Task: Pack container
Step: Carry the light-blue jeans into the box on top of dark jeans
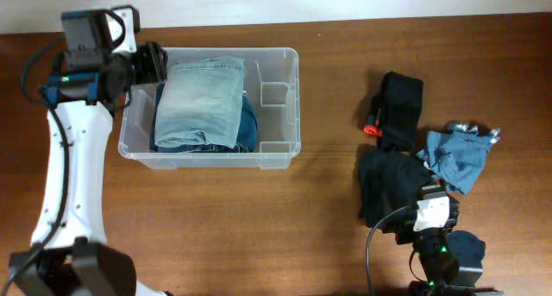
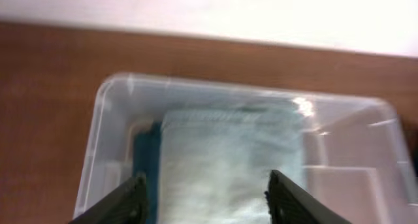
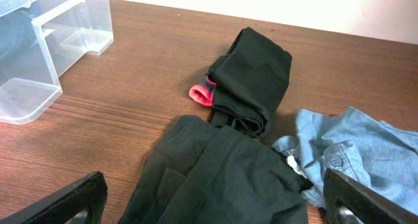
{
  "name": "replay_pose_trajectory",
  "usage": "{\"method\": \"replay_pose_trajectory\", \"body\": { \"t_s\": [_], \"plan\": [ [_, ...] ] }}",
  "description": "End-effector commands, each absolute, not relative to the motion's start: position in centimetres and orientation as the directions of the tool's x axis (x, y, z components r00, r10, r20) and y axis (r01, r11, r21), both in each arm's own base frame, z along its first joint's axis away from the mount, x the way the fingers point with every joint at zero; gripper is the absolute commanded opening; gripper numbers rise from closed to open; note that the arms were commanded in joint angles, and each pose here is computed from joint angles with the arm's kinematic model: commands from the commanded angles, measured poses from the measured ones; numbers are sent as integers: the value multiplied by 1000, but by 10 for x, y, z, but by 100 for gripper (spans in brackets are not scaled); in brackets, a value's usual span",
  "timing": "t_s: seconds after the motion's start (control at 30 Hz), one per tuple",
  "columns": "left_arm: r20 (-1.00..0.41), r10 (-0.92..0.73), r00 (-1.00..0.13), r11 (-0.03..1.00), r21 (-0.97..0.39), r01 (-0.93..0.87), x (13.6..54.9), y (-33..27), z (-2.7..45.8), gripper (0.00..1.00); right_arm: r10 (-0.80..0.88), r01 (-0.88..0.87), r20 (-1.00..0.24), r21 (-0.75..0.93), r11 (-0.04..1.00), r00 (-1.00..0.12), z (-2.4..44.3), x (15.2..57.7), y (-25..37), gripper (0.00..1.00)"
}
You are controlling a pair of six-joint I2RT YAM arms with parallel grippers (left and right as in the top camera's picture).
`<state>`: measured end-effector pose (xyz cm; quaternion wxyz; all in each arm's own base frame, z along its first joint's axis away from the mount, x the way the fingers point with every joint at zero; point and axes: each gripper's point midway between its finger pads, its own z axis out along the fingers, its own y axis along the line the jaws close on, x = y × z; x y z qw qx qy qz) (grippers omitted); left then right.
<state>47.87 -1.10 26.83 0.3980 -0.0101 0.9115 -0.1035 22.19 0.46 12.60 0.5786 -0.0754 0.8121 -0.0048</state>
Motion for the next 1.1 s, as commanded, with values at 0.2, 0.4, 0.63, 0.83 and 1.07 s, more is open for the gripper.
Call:
{"method": "replay_pose_trajectory", "body": {
  "t_s": [0.2,0.4,0.63,0.83,1.07],
  "plan": [
    [-302,272,-913,960,20,280,434,-80,122,44,-124,-121,-939,-89,989,-322,124,222,6,98],
    [-67,281,-957,959,-23,283,423,-81,21,37,-124,-121,-939,-89,989,-322,124,222,6,98],
    [-80,281,-956,959,-14,283,434,-82,44,41,-124,-121,-939,-89,989,-322,124,222,6,98],
    [-309,275,-911,958,13,285,455,-87,193,51,-124,-121,-939,-89,989,-322,124,222,6,98],
    [-215,253,-943,966,-5,260,416,-80,207,52,-124,-121,-939,-89,989,-322,124,222,6,98]
  ]
}}
